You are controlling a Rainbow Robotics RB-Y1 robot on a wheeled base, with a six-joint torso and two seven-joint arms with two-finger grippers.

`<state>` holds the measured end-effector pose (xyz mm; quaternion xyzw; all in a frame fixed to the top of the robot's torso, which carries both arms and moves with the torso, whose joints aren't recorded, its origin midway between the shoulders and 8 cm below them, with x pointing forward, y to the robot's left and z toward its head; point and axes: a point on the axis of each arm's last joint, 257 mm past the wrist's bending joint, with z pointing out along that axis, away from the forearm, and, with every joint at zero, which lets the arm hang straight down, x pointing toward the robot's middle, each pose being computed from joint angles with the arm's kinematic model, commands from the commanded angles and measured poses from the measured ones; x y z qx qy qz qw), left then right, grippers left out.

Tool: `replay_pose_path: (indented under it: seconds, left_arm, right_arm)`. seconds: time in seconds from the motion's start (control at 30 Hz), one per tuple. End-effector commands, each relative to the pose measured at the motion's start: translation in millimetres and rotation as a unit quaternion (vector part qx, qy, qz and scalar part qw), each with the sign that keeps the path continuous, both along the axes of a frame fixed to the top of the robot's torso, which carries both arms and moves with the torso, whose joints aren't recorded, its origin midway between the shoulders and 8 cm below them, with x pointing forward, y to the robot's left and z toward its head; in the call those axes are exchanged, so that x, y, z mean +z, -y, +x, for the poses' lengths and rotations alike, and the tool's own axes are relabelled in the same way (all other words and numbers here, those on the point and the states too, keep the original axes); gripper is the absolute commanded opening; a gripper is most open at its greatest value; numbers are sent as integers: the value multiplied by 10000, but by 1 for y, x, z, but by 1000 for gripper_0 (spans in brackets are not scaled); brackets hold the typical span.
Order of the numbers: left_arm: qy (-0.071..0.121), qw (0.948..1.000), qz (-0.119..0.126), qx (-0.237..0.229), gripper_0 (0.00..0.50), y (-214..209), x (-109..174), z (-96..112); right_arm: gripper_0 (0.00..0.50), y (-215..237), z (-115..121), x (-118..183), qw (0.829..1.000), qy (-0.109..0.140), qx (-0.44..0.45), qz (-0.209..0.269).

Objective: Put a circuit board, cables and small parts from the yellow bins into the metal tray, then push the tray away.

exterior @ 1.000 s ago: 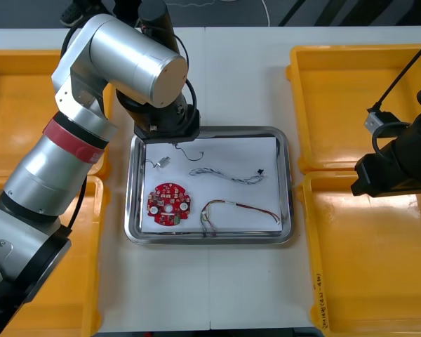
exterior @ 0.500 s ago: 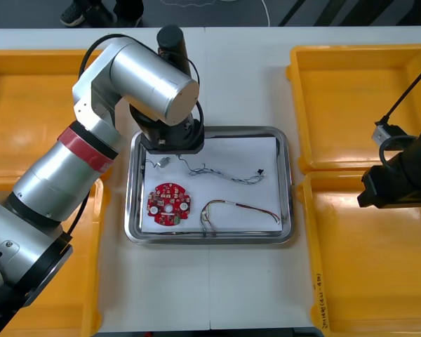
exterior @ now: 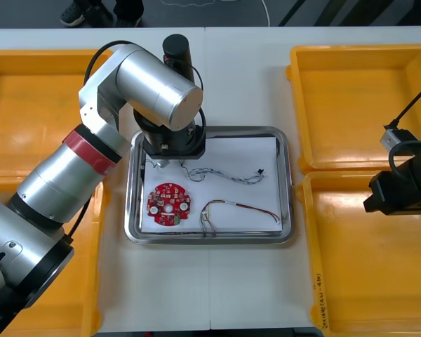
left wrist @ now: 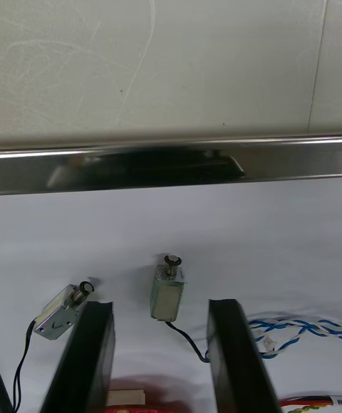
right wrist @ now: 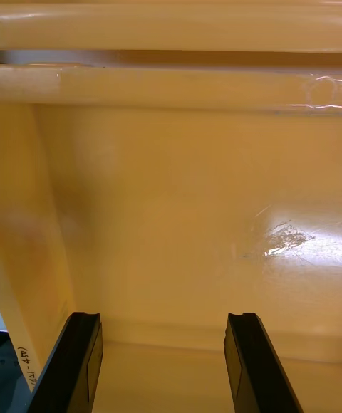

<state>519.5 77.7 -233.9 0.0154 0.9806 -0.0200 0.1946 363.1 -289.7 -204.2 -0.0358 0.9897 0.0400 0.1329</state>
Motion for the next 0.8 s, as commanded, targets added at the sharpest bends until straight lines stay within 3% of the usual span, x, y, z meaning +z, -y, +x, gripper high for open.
replay_pose_path:
  seconds: [0.03, 0.4, 0.6, 0.8]
  left_arm:
    - [118, 9995, -272, 115, 500, 28, 17, -1]
    - [207, 9993, -251, 190, 500, 9, 62, -13]
    - [420, 9986, -222, 219, 500, -10, 94, -18]
    - [676, 9968, -374, 229, 500, -26, 124, -15]
  right_arm:
    - [500, 18, 3, 13, 9992, 194, -311, -145]
    - [500, 17, 3, 13, 9993, 190, -290, -137]
    - [500, 17, 2, 13, 9993, 188, -280, -141]
    - [500, 16, 2, 13, 9994, 180, -269, -124]
